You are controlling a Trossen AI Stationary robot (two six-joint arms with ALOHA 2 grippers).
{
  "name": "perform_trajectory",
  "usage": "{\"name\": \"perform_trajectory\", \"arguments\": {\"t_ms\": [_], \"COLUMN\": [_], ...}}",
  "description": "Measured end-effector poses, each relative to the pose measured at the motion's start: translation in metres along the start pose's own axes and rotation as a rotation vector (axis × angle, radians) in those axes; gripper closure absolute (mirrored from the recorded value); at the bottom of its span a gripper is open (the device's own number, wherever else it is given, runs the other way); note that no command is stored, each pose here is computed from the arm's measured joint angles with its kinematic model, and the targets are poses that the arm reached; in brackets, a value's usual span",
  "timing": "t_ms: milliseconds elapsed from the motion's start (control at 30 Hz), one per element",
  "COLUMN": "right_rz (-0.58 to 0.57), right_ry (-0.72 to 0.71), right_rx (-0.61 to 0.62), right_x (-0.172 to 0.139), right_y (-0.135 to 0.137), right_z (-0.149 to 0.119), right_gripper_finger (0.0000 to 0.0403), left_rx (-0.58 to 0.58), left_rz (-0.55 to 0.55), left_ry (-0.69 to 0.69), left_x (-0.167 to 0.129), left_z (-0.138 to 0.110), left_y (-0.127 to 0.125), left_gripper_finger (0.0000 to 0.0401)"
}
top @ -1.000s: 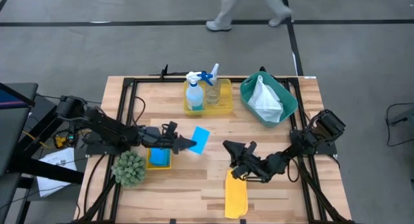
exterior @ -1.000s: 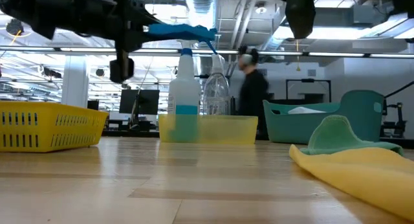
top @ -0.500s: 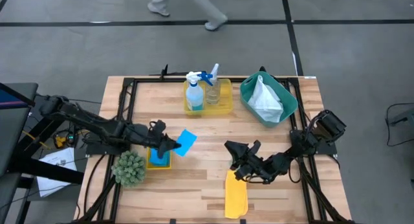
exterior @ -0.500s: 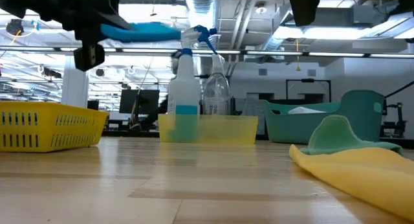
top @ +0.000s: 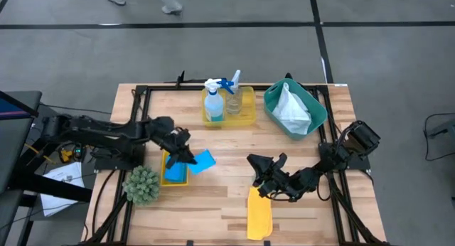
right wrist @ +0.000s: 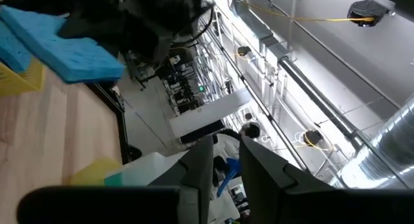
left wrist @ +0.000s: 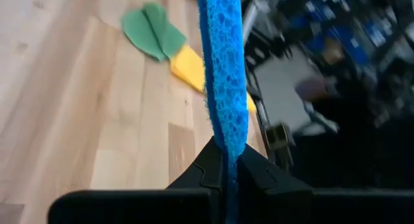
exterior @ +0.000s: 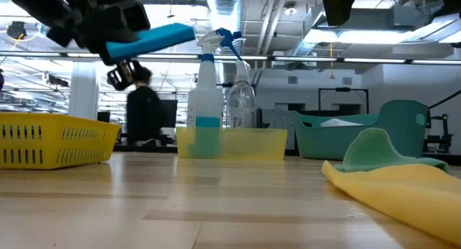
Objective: Pick & Place Kitchen Items
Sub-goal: Put the blue sponge into the bottom yellow bin
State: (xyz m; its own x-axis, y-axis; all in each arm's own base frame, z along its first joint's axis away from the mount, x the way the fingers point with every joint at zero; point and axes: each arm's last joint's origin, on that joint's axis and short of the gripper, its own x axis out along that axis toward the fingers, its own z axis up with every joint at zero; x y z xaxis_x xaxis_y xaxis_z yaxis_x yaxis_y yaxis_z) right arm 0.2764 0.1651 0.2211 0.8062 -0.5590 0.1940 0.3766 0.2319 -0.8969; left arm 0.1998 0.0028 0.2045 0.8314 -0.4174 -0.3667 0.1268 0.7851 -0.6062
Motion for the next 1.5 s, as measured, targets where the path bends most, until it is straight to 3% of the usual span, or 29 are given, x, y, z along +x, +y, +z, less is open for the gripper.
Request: {"name": "perform_trajectory", "arguments": {"t_ms": [133,333,467,600,800,967,1267,1500], "right_rz": [0.000,0.010,0.036,0.132,0.297,0.381,0.428,0.421], "right_ry": [-0.002,-0.004,-0.009,-0.074,-0.194,-0.331,-0.402,-0.449], "right_rx": [0.034,0.067,0.117,0.101,0.005,-0.001,-0.006,0.034], "right_x": [0.000,-0.001,-0.001,-0.004,-0.015,-0.016,0.011,0.022], "right_y": [0.000,0.002,0.007,0.023,0.043,0.047,0.042,0.035], "right_z": [0.000,0.000,0.001,0.002,0.003,0.009,0.019,0.026], "right_gripper_finger": [0.0334,0.0334,0.0334,0.0334,0.0336,0.0337,0.0327,0.0294], "left_rx": [0.056,0.205,0.294,0.337,0.296,0.231,0.239,0.258], "left_rz": [-0.101,-0.301,-0.320,-0.321,-0.404,-0.460,-0.561,-0.605], "left_ry": [0.107,0.193,0.258,0.345,0.437,0.489,0.460,0.450], "left_x": [0.009,0.028,0.039,0.049,0.062,0.074,0.089,0.092], "left_z": [-0.001,0.019,0.038,0.051,0.054,0.046,0.045,0.045], "left_y": [0.013,0.007,0.002,-0.002,-0.007,-0.008,-0.024,-0.033], "left_gripper_finger": [0.0395,0.0395,0.0395,0.0395,0.0395,0.0395,0.0395,0.0395]}}
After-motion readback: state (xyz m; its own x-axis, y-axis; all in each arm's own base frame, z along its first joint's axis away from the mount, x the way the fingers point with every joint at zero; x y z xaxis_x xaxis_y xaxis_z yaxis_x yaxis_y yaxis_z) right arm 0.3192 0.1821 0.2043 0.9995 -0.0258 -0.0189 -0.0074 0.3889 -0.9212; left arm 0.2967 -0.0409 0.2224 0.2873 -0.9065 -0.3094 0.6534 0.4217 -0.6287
